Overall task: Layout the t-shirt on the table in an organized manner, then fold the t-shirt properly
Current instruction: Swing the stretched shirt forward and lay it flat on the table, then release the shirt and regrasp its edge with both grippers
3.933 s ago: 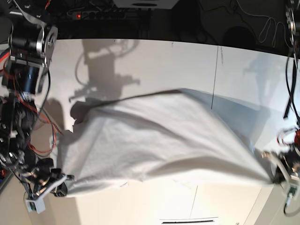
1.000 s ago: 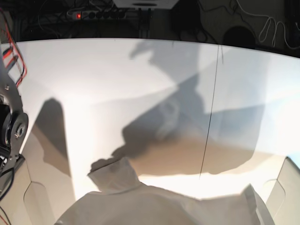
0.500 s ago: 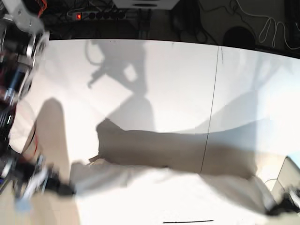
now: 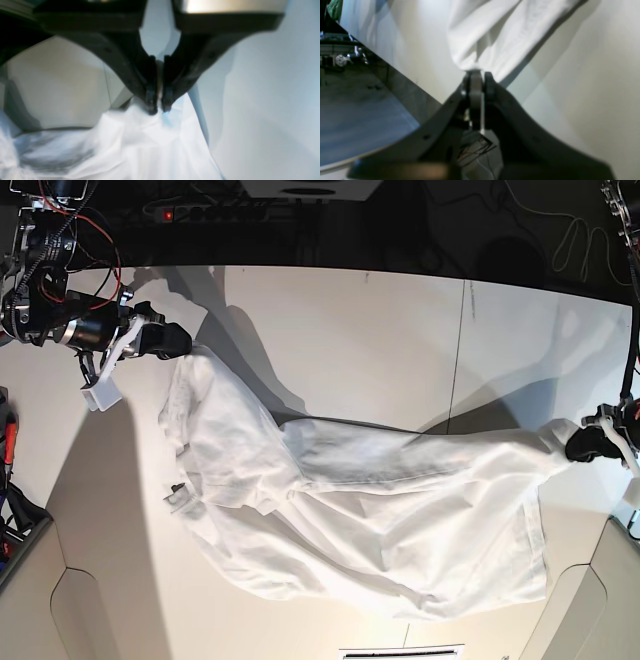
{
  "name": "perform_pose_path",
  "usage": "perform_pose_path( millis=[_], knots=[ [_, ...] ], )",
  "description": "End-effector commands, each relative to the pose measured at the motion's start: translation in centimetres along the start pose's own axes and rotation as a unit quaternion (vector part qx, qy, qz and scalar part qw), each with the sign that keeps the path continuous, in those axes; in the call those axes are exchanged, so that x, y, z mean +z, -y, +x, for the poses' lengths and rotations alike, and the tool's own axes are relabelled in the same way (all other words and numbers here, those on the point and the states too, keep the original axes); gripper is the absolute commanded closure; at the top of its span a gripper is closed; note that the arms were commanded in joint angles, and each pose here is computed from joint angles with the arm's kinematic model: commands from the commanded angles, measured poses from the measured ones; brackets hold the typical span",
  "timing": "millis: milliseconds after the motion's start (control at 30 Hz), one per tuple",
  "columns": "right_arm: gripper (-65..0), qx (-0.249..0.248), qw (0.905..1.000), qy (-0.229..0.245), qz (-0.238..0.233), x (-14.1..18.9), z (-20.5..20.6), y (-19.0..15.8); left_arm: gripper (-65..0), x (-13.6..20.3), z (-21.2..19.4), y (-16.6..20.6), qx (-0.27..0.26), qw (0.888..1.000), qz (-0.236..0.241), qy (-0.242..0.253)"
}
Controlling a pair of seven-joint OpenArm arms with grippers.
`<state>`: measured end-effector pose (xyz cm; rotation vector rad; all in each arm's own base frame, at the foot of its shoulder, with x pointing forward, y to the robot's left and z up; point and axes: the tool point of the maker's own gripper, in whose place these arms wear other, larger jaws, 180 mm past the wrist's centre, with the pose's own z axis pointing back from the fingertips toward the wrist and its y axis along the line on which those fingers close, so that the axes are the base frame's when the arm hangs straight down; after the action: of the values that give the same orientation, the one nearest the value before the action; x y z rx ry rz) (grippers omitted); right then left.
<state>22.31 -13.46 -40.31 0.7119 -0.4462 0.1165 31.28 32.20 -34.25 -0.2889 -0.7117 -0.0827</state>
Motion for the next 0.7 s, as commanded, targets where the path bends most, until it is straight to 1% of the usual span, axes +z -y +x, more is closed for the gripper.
perform_pose_path(
  millis=[0,133,233,300,333,500,567,667],
  knots=[
    [0.0,0.009,0.9996,0.028,-0.006,1.0,1.7,0.3,0.0,0.9,0.9,-0.7,-0.017,1.0,0.013,0.007],
    [0.0,-0.009,0.9975,0.063,-0.03,2.9,2.8,2.0,0.0,1.0,-2.6,-2.0,-0.027,0.997,0.048,-0.048],
    [0.0,-0.027,0.9943,0.089,-0.052,4.6,3.4,3.4,0.0,1.4,-5.1,-3.4,-0.042,0.991,0.082,-0.094],
    [0.0,-0.036,0.9922,0.102,-0.062,5.5,3.6,4.1,0.0,1.7,-6.0,-4.0,-0.05,0.988,0.099,-0.111],
    [0.0,-0.039,0.9915,0.105,-0.066,5.8,3.6,4.4,0.0,1.7,-6.1,-4.1,-0.052,0.987,0.102,-0.111],
    [0.0,-0.049,0.9922,0.09,-0.07,6.0,2.3,4.7,0.0,1.7,-5.8,-4.4,-0.043,0.988,0.11,-0.104],
    [0.0,-0.054,0.9929,0.079,-0.071,5.9,1.4,4.7,0.0,1.9,-6.2,-4.9,-0.05,0.984,0.125,-0.116],
    [0.0,-0.059,0.9928,0.064,-0.083,5.9,0.3,5.2,0.0,2.4,-6.9,-6.0,-0.067,0.976,0.154,-0.141]
  ],
)
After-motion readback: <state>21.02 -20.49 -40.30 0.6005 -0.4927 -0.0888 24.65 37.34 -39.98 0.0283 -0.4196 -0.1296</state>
